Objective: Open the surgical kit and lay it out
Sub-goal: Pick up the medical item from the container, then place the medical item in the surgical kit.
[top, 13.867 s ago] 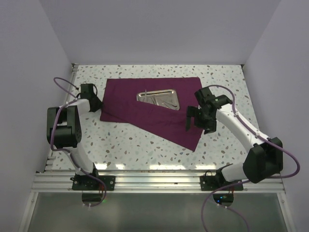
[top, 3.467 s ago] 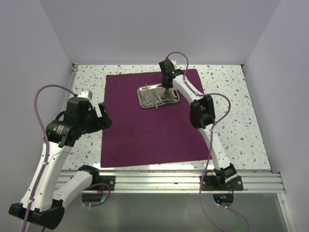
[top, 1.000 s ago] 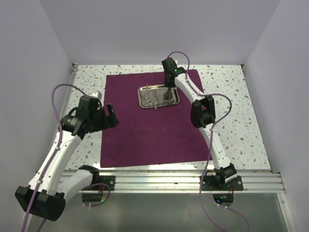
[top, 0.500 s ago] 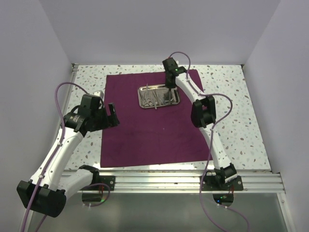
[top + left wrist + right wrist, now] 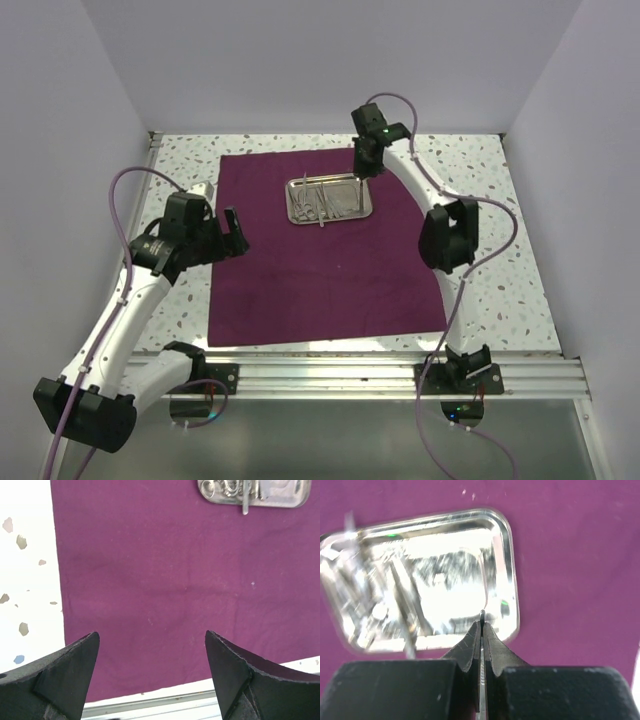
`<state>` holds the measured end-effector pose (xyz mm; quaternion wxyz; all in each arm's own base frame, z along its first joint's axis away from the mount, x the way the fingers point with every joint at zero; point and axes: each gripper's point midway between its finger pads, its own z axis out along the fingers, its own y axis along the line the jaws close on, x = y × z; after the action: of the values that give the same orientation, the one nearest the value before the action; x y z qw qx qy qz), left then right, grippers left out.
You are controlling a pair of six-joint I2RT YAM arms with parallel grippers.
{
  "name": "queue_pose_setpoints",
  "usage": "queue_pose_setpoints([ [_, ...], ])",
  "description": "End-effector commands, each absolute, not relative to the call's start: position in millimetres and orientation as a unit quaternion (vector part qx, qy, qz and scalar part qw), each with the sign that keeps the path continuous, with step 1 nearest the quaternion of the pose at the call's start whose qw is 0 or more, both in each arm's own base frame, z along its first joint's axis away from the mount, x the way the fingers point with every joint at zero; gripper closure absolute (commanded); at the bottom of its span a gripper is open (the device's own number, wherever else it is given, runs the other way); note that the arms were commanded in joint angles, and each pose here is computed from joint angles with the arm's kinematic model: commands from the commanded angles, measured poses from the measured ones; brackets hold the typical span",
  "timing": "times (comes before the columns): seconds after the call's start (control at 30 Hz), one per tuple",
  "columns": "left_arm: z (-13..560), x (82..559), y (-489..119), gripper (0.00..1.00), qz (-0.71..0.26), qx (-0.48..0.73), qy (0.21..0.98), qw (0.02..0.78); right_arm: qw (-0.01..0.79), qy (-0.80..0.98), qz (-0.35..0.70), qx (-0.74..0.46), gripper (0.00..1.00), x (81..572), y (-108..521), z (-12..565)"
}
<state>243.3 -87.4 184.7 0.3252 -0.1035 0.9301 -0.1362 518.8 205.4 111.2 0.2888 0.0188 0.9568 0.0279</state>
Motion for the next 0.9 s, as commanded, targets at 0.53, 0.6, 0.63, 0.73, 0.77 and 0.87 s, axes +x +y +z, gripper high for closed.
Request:
queue_pose_setpoints([
  [0.53,204.4,303.8,-120.9,0.10,-0.200,-0.072,0.898,0.385,0.260,0.965,0.025,0.025,1.00,324.8,126.1,92.1],
  [0.6,207.4,303.9,-120.6,0.10,-0.201,-0.072,0.897,0.388,0.255,0.966,0.029,0.026,1.00,319.6,125.7,85.5],
  [0.63,207.4,303.0,-120.9,0.10,-0.200,-0.071,0.897,0.388,0.255,0.966,0.030,0.026,1.00,320.1,126.6,86.0],
  [0.73,207.0,299.1,-117.5,0.10,-0.193,-0.069,0.899,0.388,0.242,0.970,0.017,0.030,0.54,318.4,122.9,87.4],
  [0.77,205.1,296.7,-116.1,0.10,-0.189,-0.068,0.901,0.384,0.247,0.968,0.018,0.030,0.30,322.3,124.0,94.0],
  [0.87,204.5,290.5,-108.7,0.10,-0.174,-0.068,0.902,0.388,0.261,0.965,0.011,0.035,0.11,329.0,121.9,112.9],
])
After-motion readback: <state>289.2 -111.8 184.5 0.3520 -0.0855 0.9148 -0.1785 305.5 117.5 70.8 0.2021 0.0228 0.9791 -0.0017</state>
